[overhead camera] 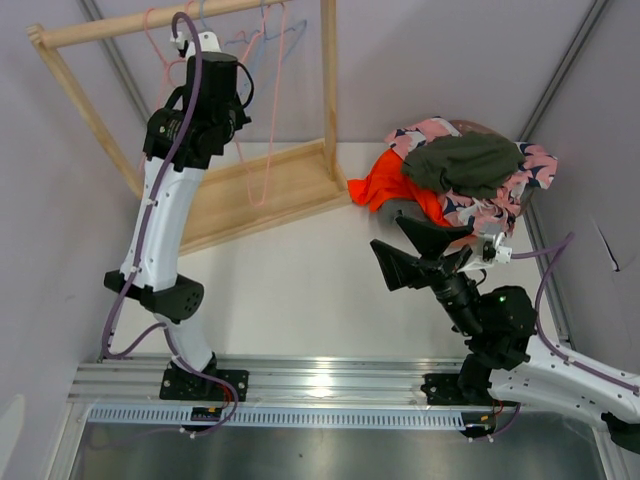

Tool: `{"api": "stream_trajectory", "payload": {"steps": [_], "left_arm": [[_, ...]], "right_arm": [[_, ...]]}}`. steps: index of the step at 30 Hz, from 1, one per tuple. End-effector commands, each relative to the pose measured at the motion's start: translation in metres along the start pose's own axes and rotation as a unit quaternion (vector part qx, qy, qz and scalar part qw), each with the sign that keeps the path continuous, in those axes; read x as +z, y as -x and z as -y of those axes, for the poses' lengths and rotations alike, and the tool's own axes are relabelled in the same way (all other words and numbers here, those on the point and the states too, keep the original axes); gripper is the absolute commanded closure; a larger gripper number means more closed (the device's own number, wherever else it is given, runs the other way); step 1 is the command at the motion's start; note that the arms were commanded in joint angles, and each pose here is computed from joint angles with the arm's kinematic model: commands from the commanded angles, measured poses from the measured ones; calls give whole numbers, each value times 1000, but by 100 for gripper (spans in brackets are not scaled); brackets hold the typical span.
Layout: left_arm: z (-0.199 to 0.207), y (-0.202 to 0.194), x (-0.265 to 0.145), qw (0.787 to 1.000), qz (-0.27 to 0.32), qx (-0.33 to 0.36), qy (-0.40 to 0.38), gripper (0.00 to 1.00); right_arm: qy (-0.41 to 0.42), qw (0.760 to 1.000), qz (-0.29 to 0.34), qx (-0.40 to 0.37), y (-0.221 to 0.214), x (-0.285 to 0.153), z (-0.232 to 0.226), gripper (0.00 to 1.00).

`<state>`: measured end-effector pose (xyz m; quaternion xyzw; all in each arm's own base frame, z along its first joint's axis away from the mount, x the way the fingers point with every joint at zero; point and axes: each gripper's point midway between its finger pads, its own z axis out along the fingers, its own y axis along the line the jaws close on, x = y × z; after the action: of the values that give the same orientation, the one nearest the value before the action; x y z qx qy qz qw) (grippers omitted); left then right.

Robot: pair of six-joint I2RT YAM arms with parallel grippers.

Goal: Remove the shorts from the hanger

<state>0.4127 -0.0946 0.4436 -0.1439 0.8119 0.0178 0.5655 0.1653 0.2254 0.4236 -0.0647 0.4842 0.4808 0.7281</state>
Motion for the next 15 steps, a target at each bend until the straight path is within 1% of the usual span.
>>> {"api": "stream_trajectory", "payload": {"steps": [1, 3, 6, 8, 10, 13, 15], "left_arm": [[-1, 51, -18, 995, 81, -56, -17, 100], [-1, 70, -32, 990, 111, -75, -35, 100], [4, 88, -47, 984, 138, -91, -64, 100], [15, 102, -62, 976, 154, -104, -111, 100], [30, 110, -73, 968, 165, -102, -158, 100], [40, 124, -80, 959, 191, -101, -184, 100], [48, 133, -77, 954, 208, -95, -196, 100]], "right_arm": [[-11, 1000, -6, 6, -5, -4, 4, 1], [-13, 1000, -9, 5, -9, -4, 6, 1], [-17, 1000, -14, 5, -15, -6, 8, 1], [-17, 1000, -16, 5, -19, -7, 10, 1], [-18, 1000, -17, 5, -22, -7, 10, 1], [-22, 1000, -20, 3, -25, -8, 13, 1], [-22, 1000, -21, 3, -27, -10, 14, 1]]}}
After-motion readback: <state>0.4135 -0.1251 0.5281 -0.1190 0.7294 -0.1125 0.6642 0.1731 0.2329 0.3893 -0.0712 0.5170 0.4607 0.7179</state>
